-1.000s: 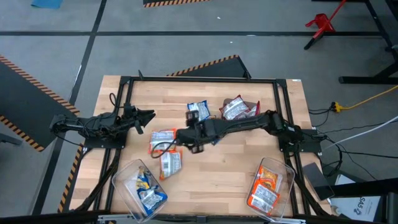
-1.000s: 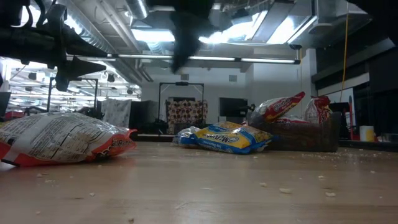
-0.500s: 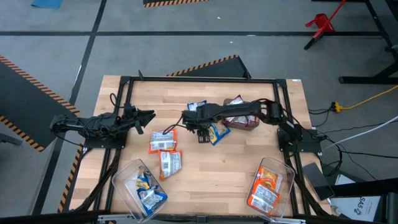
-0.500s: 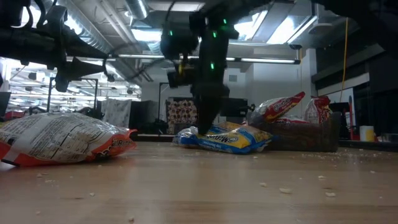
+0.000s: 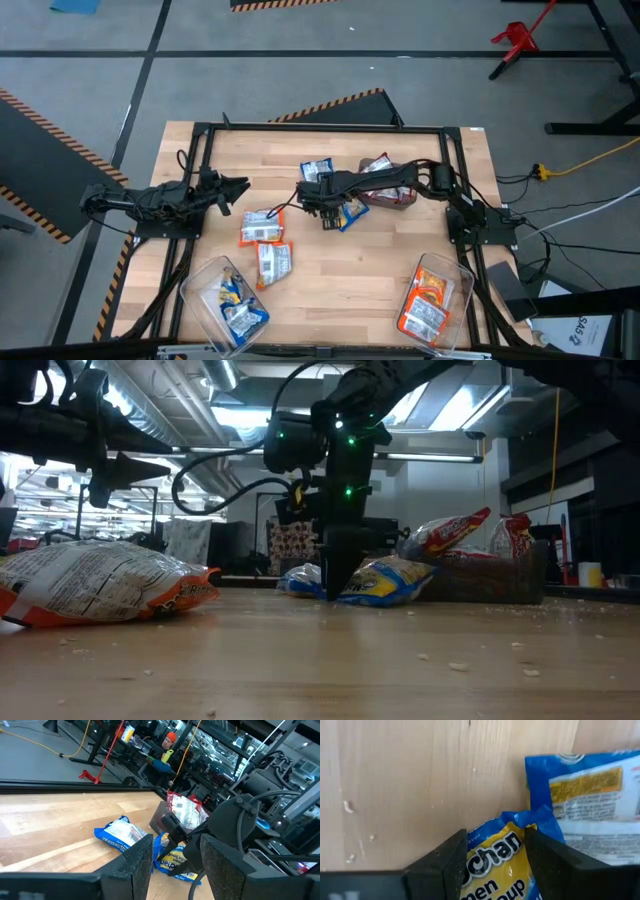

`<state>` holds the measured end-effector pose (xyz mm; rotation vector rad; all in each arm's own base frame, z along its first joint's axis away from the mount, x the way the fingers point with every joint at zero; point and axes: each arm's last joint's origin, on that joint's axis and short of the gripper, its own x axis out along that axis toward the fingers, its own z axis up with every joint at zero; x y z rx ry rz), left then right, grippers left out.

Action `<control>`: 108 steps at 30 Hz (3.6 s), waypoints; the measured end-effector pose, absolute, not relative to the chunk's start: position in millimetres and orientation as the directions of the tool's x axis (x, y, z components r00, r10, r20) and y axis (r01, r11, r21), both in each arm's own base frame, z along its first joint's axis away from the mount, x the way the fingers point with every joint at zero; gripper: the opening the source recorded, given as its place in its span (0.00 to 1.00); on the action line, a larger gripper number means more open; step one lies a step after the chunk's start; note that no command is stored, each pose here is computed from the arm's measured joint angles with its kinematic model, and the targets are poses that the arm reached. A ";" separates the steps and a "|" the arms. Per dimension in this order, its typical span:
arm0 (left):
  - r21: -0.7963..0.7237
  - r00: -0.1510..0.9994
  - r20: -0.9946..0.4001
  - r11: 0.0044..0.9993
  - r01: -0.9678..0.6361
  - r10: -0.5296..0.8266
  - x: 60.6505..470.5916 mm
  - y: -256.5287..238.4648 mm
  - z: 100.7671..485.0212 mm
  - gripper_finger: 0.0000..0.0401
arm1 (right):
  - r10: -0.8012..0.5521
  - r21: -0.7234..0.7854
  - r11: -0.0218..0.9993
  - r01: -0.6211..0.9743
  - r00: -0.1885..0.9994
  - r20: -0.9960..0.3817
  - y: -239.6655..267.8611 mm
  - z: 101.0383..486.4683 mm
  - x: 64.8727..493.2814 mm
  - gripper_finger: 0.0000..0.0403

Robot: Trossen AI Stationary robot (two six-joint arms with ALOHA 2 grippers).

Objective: Sort Maruchan noodles
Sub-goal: Put the blue noodle pack into the left transparent bin

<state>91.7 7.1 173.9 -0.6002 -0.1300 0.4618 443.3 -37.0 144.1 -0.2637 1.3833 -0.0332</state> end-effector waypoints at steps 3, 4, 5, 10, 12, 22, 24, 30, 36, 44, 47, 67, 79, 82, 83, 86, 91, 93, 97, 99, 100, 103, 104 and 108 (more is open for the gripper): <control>-0.571 0.890 -0.015 0.727 -0.381 0.455 91.7 7.1 173.8 0.39 | -0.182 -0.214 0.969 -0.122 0.229 -0.956 -37.3 153.9 446.0 0.47; -0.571 0.891 -0.015 0.727 -0.381 0.455 91.7 7.1 173.8 0.39 | -0.189 -0.223 0.968 -0.116 0.251 -0.949 -37.5 156.6 447.8 0.47; -0.571 0.891 -0.015 0.727 -0.381 0.455 91.7 7.1 173.8 0.39 | -0.196 -0.232 0.966 -0.111 0.266 -0.944 -37.8 158.4 449.1 0.47; -0.562 0.890 -0.015 0.733 -0.384 0.455 91.7 7.1 173.8 0.39 | -0.216 -0.255 0.961 -0.109 0.279 -0.936 -39.6 159.1 450.2 0.47; -0.553 0.890 -0.015 0.738 -0.386 0.455 91.7 7.1 173.8 0.39 | -0.221 -0.260 0.959 -0.109 0.287 -0.932 -42.2 159.4 450.8 0.47; -0.551 0.890 -0.015 0.739 -0.388 0.456 91.7 7.1 173.8 0.39 | -0.198 -0.224 0.972 -0.074 0.255 -0.946 -49.9 136.8 446.3 0.47; -0.551 0.890 -0.015 0.739 -0.387 0.455 91.7 7.1 173.8 0.39 | -0.213 -0.237 0.969 -0.069 0.246 -0.945 -49.6 133.4 443.8 0.47; -0.552 0.889 -0.015 0.738 -0.388 0.457 91.6 7.2 173.8 0.39 | -0.236 -0.254 0.966 -0.052 0.229 -0.944 -48.6 130.8 442.0 0.33; -0.555 0.889 -0.015 0.736 -0.387 0.457 91.6 7.1 173.8 0.39 | -0.244 -0.257 0.965 -0.039 0.210 -0.947 -48.9 129.5 440.2 0.04; -0.553 0.889 -0.015 0.737 -0.388 0.457 91.6 7.1 173.8 0.39 | -0.277 -0.293 0.955 -0.047 0.213 -0.937 -34.3 142.8 436.5 0.01; -0.553 0.889 -0.015 0.737 -0.388 0.457 91.6 7.2 173.8 0.39 | -0.271 -0.291 0.956 -0.034 0.273 -0.923 -23.0 168.2 434.1 0.00; -0.551 0.889 -0.015 0.738 -0.390 0.458 91.6 7.2 173.8 0.39 | -0.156 -0.223 0.974 -0.029 0.631 -0.760 42.6 256.5 427.6 0.00; -0.552 0.889 -0.015 0.737 -0.390 0.459 91.6 7.2 173.8 0.39 | -0.117 -0.168 0.985 -0.038 0.568 -0.815 71.8 250.5 417.0 0.00; -0.552 0.888 -0.015 0.737 -0.390 0.459 91.6 7.2 173.8 0.39 | -0.096 -0.145 0.988 -0.059 0.500 -0.861 78.6 242.6 411.0 0.00; -0.552 0.889 -0.015 0.738 -0.390 0.458 91.6 7.2 173.8 0.39 | -0.082 -0.133 0.989 -0.069 0.492 -0.867 80.9 240.9 409.7 0.00; -0.552 0.889 -0.015 0.737 -0.389 0.458 91.6 7.2 173.8 0.39 | -0.023 -0.074 0.993 -0.090 0.474 -0.880 84.6 237.6 407.8 0.03; -0.555 0.889 -0.015 0.736 -0.388 0.457 91.6 7.2 173.8 0.39 | 0.016 -0.027 0.994 -0.101 0.407 -0.913 86.4 234.4 401.5 0.19; -0.555 0.889 -0.015 0.736 -0.388 0.457 91.6 7.2 173.8 0.39 | 0.027 -0.015 0.994 -0.109 0.371 -0.928 86.2 233.1 398.4 0.27; -0.555 0.889 -0.015 0.736 -0.388 0.457 91.6 7.2 173.8 0.39 | 0.031 -0.002 0.994 -0.113 0.295 -0.955 85.2 230.5 391.3 0.43; -0.555 0.889 -0.015 0.736 -0.388 0.458 91.6 7.2 173.8 0.39 | 0.028 -0.004 0.993 -0.114 0.275 -0.961 86.0 228.9 389.0 0.49; -0.555 0.889 -0.015 0.736 -0.388 0.457 91.6 7.2 173.8 0.39 | 0.030 -0.004 0.993 -0.116 0.281 -0.959 87.0 226.4 389.1 0.51; -0.554 0.889 -0.015 0.737 -0.388 0.457 91.6 7.2 173.8 0.39 | 0.038 0.002 0.993 -0.115 0.311 -0.950 87.7 217.0 390.6 0.57; -0.554 0.889 -0.015 0.737 -0.388 0.457 91.6 7.2 173.8 0.39 | 0.049 0.011 0.993 -0.116 0.326 -0.944 89.3 213.4 391.2 0.58; -0.553 0.889 -0.015 0.737 -0.388 0.458 91.6 7.2 173.8 0.39 | 0.083 0.042 0.992 -0.121 0.356 -0.931 95.9 189.5 387.5 0.61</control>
